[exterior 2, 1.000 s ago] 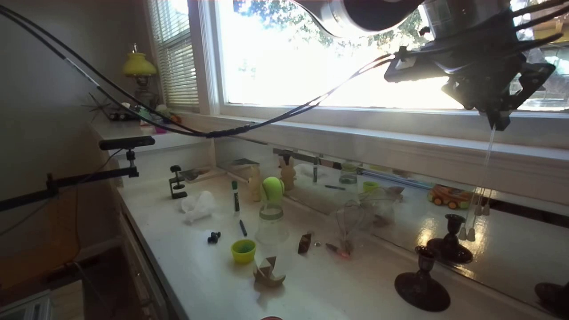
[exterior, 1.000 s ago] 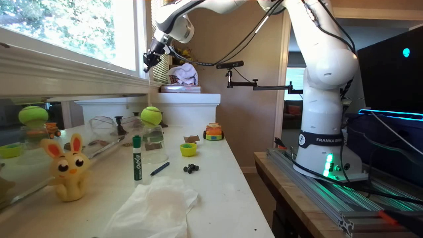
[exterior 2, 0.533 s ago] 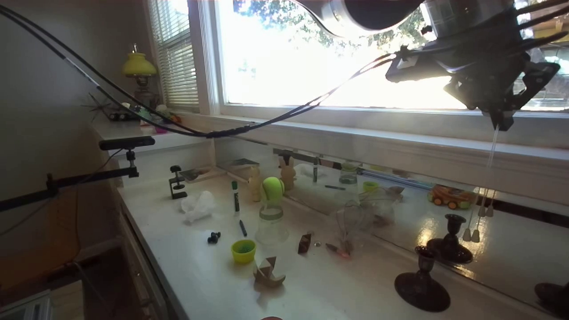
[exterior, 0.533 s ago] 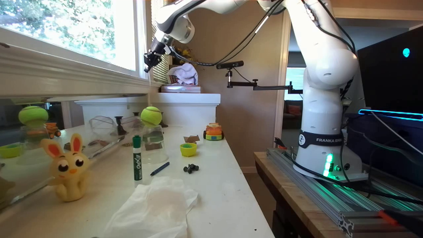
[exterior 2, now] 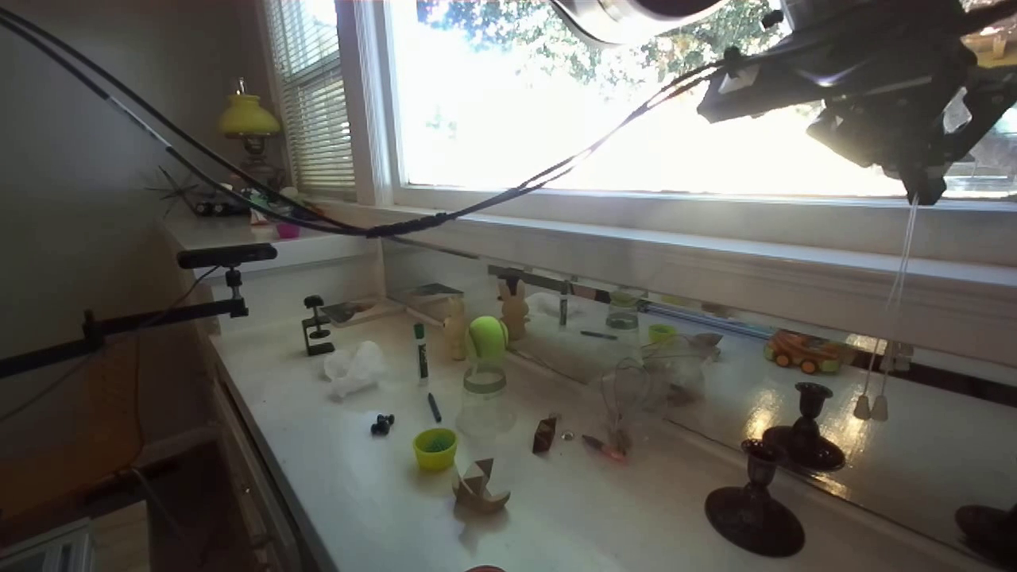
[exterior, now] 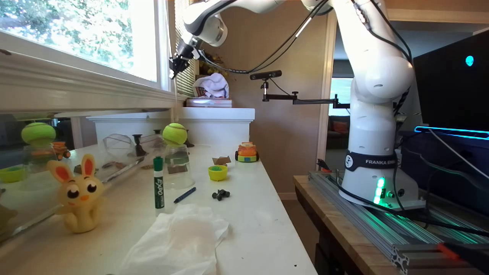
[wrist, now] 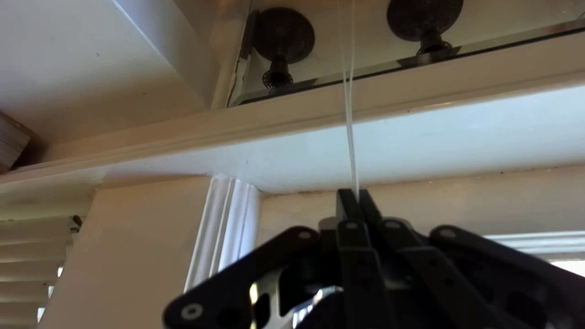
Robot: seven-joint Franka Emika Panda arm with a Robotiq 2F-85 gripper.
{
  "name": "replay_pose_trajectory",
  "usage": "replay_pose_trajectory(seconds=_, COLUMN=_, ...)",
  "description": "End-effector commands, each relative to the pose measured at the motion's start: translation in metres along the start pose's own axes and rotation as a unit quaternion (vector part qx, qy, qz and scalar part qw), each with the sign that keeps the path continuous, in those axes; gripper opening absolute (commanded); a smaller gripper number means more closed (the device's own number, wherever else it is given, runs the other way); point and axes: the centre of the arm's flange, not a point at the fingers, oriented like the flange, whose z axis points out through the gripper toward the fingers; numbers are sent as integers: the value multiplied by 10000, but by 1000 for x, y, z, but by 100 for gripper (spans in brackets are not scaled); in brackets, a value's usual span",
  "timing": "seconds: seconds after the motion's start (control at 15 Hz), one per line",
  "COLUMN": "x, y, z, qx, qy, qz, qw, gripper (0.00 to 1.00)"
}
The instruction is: Pull the blind strings down
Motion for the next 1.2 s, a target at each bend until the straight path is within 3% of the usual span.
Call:
replay_pose_trajectory(seconds=0.0, x=6, y=-3, z=-34, qx=-171, qy=236, qz=-112, qw=9995, gripper=1)
replay_pose_trajectory(seconds=0.33, x=27, y=-8, z=-78, qx=-337, qy=679, qz=-334, qw=9966, gripper=1)
replay_pose_trajectory(seconds=0.53, x=28, y=-8, z=-80, qx=-356, qy=652, qz=-374, qw=9965, gripper=1)
replay_pose_trajectory(seconds=0.93, x=-27, y=-3, z=12, qx=-111, qy=-509, qz=-139, qw=9985, gripper=1)
replay_pose_trajectory(seconds=1.13, x=-35, y=-5, z=31, qx=-87, qy=-673, qz=-94, qw=9976, gripper=1)
